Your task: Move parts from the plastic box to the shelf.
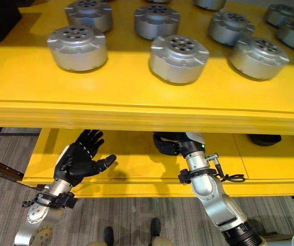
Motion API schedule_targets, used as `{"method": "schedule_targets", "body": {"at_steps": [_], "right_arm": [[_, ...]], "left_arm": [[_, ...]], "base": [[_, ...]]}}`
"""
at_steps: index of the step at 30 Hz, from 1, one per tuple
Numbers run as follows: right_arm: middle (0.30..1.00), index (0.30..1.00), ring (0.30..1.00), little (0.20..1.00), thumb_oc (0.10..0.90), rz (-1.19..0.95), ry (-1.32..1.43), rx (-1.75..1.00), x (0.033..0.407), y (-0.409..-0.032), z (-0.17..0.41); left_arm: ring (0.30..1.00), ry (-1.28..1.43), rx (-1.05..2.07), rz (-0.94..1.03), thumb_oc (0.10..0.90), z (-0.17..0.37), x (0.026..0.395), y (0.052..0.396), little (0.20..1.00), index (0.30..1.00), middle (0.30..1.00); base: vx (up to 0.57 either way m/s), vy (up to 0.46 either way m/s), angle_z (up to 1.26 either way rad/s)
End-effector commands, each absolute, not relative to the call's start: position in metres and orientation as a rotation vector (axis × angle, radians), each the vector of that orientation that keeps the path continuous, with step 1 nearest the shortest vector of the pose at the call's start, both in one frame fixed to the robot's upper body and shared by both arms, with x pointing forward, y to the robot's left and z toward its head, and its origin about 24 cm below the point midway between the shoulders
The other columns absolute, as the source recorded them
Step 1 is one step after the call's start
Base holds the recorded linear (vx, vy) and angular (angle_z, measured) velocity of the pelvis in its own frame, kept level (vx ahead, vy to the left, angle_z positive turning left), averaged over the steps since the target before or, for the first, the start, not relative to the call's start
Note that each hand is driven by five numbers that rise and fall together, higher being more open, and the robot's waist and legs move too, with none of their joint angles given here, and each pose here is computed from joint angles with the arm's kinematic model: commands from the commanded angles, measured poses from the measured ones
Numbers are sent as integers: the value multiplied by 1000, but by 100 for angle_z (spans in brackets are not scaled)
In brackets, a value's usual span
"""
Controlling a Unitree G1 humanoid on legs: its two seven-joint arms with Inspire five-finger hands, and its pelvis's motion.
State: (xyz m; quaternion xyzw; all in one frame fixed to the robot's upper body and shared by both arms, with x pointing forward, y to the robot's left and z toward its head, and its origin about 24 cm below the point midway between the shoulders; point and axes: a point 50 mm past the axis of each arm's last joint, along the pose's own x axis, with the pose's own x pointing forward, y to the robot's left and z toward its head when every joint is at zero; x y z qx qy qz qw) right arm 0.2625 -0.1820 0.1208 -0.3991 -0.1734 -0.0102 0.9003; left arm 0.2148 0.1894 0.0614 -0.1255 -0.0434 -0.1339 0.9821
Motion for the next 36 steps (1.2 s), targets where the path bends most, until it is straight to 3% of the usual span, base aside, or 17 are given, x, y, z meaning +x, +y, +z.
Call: {"method": "schedule_targets", "body": {"at_steps": [1,6,12,20,29,36], "right_arm": [[300,300,300,300,400,-164,-658,-799,263,-184,179],[300,300,300,300,400,-200,-634,-809,264,-186,173],[300,300,300,300,400,-127,-652,-736,265,-171,166],[300,300,300,300,400,-145,-651,-767,267,-184,167],[300,300,300,300,400,-6,-651,-856,275,-169,172],[300,300,300,300,400,-21,-625,-869,278,-167,167]], "left_arm": [[1000,-296,-316,-365,900,99,224,176,1000,1000,1000],[1000,-251,-343,-414,900,96,228,166,1000,1000,1000],[1000,-169,-266,-340,900,84,222,171,1000,1000,1000],[1000,-177,-265,-467,900,86,229,167,1000,1000,1000],[1000,-204,-346,-459,900,89,231,165,1000,1000,1000],[1000,-171,-344,-485,900,86,231,162,1000,1000,1000]], "base": [[12,30,-23],[-58,46,-19],[-173,-219,-86],[-256,-260,79],[-12,93,10],[14,22,-3]]}}
